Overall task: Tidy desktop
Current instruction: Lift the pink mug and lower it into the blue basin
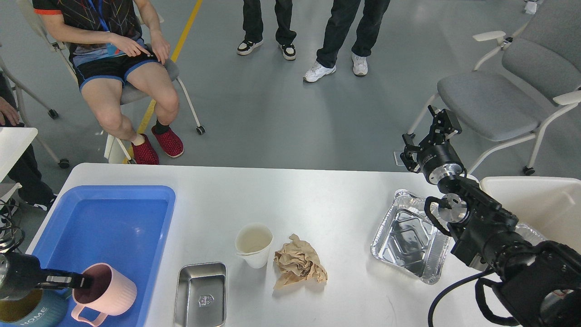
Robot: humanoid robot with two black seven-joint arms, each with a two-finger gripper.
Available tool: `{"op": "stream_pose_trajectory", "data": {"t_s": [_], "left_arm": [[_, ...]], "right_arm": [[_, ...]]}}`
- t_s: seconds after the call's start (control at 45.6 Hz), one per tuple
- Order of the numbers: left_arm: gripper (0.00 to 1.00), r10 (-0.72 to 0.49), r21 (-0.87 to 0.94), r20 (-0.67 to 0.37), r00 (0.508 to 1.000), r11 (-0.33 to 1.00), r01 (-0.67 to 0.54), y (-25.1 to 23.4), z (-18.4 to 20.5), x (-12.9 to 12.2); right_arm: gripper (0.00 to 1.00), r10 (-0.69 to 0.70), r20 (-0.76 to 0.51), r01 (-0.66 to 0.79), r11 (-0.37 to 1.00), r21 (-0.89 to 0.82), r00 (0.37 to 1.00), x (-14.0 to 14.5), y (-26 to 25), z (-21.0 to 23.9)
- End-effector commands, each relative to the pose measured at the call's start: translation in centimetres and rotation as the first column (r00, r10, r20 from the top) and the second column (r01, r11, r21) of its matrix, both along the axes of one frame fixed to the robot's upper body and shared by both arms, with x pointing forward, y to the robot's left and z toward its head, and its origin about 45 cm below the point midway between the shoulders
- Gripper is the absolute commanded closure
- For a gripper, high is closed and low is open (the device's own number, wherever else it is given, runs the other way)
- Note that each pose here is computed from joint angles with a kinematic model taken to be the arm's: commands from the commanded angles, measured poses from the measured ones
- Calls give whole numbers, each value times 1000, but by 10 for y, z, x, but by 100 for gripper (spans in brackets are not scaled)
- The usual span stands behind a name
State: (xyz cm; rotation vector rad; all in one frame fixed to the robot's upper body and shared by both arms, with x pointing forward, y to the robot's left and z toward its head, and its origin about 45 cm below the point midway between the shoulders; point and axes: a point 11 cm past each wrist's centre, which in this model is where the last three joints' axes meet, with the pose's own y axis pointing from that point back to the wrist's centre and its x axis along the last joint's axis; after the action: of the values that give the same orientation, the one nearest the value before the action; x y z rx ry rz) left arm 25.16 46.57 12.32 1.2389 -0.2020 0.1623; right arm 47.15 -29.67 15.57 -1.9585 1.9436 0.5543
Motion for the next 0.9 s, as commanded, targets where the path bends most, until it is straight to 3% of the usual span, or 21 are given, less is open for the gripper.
{"op": "stream_pose_trajectory", "data": {"t_s": [0.0, 0.132, 0.329, 0.614, 0.878], "left_arm": [[61, -1, -12, -10, 1000, 1000, 1, -2, -1, -2], [44, -2, -16, -10, 1000, 1000, 2, -2, 0, -1], [29, -3, -36, 2, 1000, 999, 3, -6, 4, 3], [27, -21, -106, -9, 1000, 994, 20, -21, 13, -9], [28, -10, -106, 21, 1000, 994, 12, -16, 31, -4]], "right_arm": [[0, -1, 0, 1, 1000, -1, 1000, 0, -1, 0], [0, -1, 0, 1, 1000, -1, 1000, 0, -1, 0], [0, 0, 0, 0, 1000, 0, 1000, 0, 0, 0], [0, 3, 7, -3, 1000, 1, 1000, 2, 2, 4], [0, 4, 12, -4, 1000, 1, 1000, 4, 2, 6]]}}
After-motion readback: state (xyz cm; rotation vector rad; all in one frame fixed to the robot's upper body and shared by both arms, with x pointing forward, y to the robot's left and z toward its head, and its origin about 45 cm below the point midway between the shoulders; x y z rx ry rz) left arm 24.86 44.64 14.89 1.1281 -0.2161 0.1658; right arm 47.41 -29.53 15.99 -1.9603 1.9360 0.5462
